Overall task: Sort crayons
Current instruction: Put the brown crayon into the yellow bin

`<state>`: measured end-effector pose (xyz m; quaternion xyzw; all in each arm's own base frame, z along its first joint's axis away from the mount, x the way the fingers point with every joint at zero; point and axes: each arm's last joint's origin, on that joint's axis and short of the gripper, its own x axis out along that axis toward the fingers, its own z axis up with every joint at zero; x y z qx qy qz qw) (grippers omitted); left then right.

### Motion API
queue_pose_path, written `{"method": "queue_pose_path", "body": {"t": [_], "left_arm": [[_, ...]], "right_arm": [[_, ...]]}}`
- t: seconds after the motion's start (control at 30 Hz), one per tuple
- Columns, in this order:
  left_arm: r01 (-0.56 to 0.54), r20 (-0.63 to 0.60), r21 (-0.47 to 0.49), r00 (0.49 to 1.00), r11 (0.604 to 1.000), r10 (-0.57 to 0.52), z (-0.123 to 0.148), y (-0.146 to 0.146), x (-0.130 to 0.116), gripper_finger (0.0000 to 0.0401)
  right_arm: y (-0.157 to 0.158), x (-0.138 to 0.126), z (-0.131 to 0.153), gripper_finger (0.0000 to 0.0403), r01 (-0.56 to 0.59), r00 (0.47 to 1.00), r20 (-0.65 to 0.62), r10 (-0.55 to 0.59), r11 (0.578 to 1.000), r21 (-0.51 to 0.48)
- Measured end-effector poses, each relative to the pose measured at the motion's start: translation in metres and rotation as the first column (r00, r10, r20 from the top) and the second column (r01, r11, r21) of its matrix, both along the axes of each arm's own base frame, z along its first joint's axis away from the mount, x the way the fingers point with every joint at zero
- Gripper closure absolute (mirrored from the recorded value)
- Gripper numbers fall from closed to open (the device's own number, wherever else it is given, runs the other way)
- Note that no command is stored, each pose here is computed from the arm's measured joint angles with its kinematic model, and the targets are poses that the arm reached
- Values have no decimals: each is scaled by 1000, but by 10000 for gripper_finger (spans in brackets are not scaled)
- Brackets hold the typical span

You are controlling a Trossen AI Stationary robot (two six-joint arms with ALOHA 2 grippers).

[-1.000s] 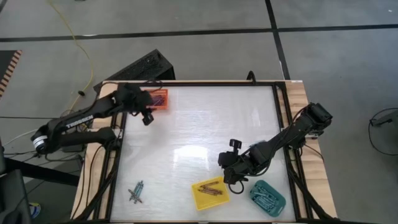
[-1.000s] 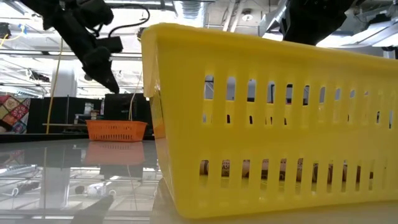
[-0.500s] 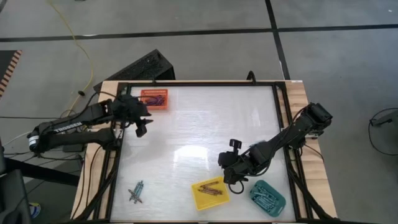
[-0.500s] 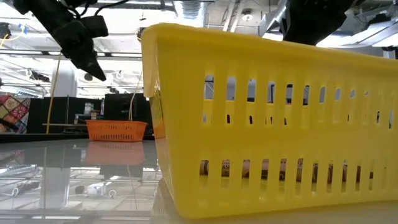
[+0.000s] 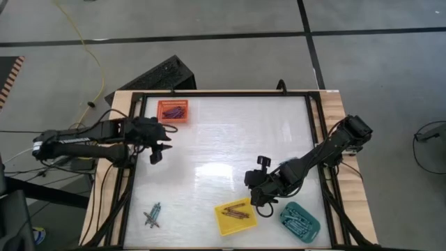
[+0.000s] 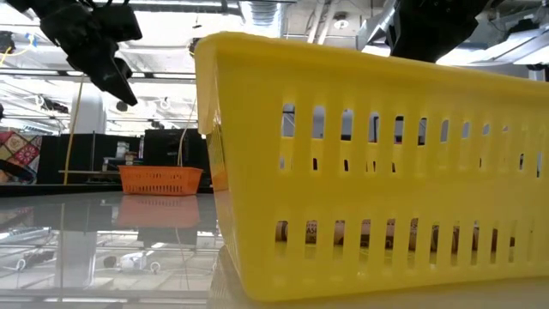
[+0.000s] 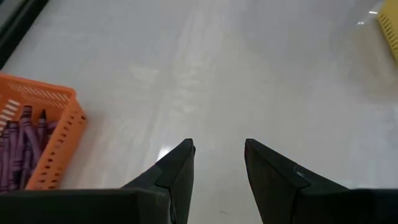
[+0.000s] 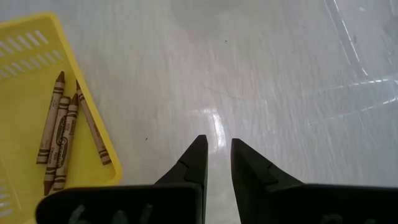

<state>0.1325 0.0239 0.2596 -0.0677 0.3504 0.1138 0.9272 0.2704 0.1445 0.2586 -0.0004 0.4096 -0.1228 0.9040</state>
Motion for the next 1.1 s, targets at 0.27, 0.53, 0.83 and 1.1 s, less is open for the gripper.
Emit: {"method": "queue_pose_path", "body": {"t": [0.27,0.53,0.83,1.1], "left_arm": [[69,-7,-32,998,997,-69,-1,-14,1,269],[108,3,-25,994,994,-108,0,-22,2,269],[100,37,-47,994,994,-98,2,-26,4,269],[69,35,-6,997,998,-69,2,-27,3,269]], "right_arm": [[0,0,0,339,0,1000,0,0,1000,0],[0,0,0,339,0,1000,0,0,1000,0],[0,0,0,339,0,1000,0,0,1000,0],[0,0,0,339,0,1000,0,0,1000,0]]}}
